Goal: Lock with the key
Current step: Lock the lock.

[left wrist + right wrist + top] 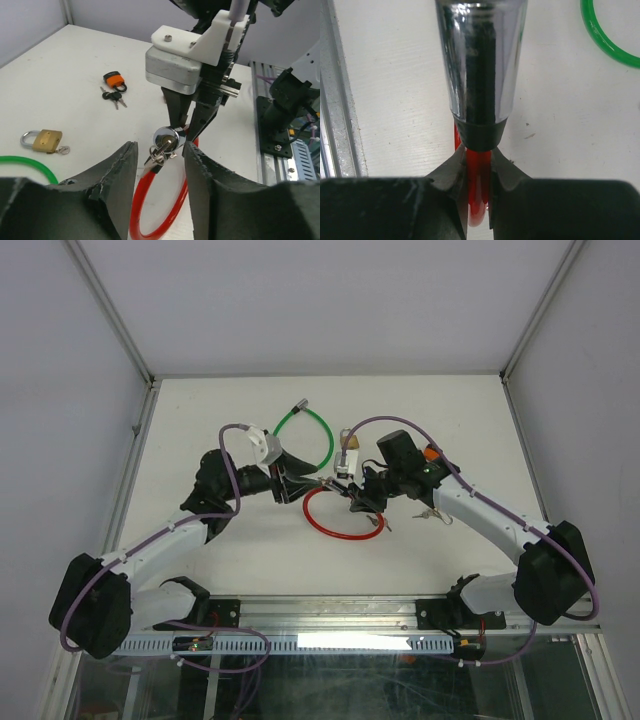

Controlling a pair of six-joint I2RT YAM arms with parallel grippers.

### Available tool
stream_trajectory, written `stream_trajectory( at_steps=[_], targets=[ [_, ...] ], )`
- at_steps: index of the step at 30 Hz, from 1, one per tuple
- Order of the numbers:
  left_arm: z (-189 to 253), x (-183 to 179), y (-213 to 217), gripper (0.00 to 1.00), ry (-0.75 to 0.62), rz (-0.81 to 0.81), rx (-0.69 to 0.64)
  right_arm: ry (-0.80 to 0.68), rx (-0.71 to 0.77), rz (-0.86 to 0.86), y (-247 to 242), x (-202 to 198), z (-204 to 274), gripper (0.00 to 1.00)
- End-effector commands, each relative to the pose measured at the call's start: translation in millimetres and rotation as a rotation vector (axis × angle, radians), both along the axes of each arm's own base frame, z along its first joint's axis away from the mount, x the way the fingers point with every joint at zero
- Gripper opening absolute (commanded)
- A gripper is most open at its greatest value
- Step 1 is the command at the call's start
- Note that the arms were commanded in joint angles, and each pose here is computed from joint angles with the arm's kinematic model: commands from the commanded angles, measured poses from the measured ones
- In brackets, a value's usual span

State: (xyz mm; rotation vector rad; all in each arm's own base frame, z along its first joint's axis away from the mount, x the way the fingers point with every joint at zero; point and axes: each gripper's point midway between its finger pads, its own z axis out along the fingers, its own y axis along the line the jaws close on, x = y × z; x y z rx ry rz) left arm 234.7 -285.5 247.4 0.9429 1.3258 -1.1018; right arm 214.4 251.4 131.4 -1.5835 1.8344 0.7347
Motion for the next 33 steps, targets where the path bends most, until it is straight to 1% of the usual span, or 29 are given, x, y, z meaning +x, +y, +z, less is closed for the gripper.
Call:
stream_trajectory(
  at_steps=[1,5,6,7,9,15,16,19,20,22,29,33],
  targets=[
    [26,7,9,0.51,-0.055,0.090,-0.047,-0.003,-0.004,0.002,2,3,2,0.00],
    [44,5,23,0.89,-0.196,0.162,-0.105,-0.002,-0.001,0.005,2,2,2,0.00],
    [50,5,26,0.97,-0.218,0.176,-0.124,0.001,-0.003,0.004,2,2,1,0.00],
    [54,5,26,0.99,-0.233,0.181,-0.134,0.000,-0.003,0.005,2,2,2,0.00],
    [57,8,23,0.99,-0.242,0.166,-0.117,-0.001,-0.002,0.004,2,2,2,0.00],
    [37,17,5,0.99,-0.221,0.063,-0.001,0.002,-0.002,0.006,2,2,1,0.00],
    [32,19,2,0.97,-0.211,0.049,0.015,0.002,-0.003,0.006,2,2,1,0.00],
    [21,24,-4,0.80,-0.170,0.016,0.047,0.001,-0.001,0.006,2,2,2,0.00],
    [19,26,-4,0.77,-0.156,0.012,0.055,0.002,-0.003,0.006,2,1,1,0.00],
    [16,28,-6,0.74,-0.137,0.003,0.064,0.002,-0.002,0.006,2,2,2,0.00],
    [12,25,-6,0.53,-0.123,-0.026,0.066,0.003,-0.003,0.006,2,1,1,0.00],
    [12,19,-9,0.44,-0.109,-0.076,0.063,0.003,-0.003,0.005,2,1,1,0.00]
  ],
)
